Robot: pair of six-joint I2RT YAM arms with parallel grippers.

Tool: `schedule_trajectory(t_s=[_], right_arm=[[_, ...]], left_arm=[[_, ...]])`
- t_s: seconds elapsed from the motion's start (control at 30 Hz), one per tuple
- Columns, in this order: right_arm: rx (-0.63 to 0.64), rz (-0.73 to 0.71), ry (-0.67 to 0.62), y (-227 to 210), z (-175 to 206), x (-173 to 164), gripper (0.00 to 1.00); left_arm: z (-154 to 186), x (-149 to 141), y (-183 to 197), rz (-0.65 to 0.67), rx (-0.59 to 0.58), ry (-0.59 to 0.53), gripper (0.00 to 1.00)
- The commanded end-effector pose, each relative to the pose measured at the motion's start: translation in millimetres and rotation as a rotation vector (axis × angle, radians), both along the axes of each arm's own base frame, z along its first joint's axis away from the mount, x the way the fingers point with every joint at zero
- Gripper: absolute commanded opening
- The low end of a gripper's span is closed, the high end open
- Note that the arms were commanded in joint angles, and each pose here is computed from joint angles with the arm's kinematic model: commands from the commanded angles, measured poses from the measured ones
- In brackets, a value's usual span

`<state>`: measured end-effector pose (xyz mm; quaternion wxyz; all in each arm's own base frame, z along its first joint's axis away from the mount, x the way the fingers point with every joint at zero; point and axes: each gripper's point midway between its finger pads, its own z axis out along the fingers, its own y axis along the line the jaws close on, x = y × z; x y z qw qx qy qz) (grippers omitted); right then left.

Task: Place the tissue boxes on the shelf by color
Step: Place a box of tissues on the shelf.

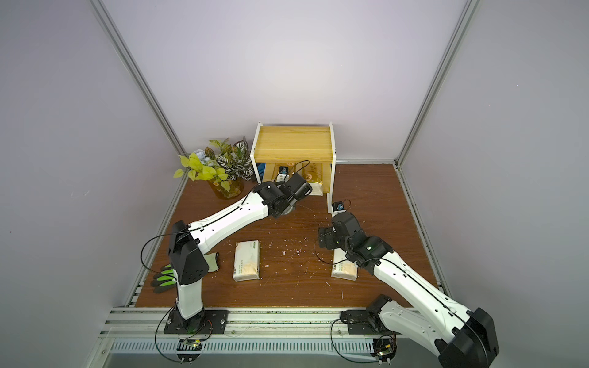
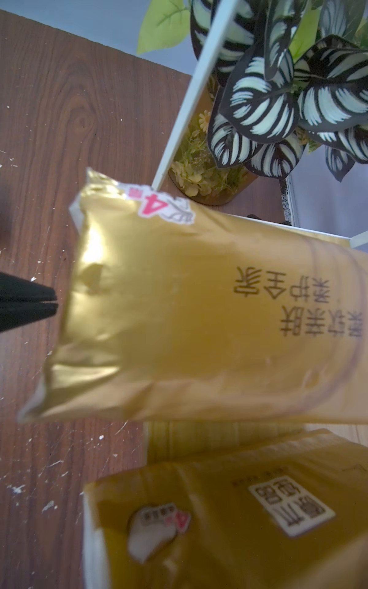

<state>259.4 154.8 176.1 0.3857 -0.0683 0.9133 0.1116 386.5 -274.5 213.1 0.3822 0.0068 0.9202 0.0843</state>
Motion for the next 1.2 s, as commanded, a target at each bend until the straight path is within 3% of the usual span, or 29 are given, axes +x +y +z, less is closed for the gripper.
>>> schedule_trajectory(t_s=[0.0,0.3,0.33,0.47,0.57,0.77,0.9,1.17], right_arm=[[0.002,-0.023,-0.013,-5.3,4.3,-0.4,0.92],[-0.02,-0.04,-0.007,-12.2,5.6,-3.0,0.93],[-0.025,-0.044,-0.007,-13.6,6.5,-3.5,0.94],[-0.075,-0.108,0.026,-29.1,0.4,-7.7,0.98],[-0.136,-0.19,0.101,-45.9,-16.2,-15.8,0.99],[-0.204,-0.316,0.232,-68.6,-41.4,-34.8,0.99],[-0.188,-0.325,0.324,-68.6,-61.2,-48.2,0.99],[-0.096,-0.313,0.442,-61.4,-87.4,-71.9,0.99]], left_arm=[[-1.0,16.6,8.0,0.008,0.063,-0.011,0.01],[-1.1,27.2,-11.7,-0.034,0.026,0.005,0.01],[0.8,25.0,-12.1,-0.035,0.014,0.006,0.05],[18.7,10.1,-14.8,-0.054,0.009,-0.03,0.57],[31.5,-5.7,-18.2,-0.08,0.014,-0.054,0.73],[31.7,-32.1,-3.8,-0.081,0.009,-0.048,0.78],[27.0,-43.4,10.6,-0.072,0.016,-0.035,0.94],[12.2,-54.2,20.6,-0.085,0.039,0.007,0.98]])
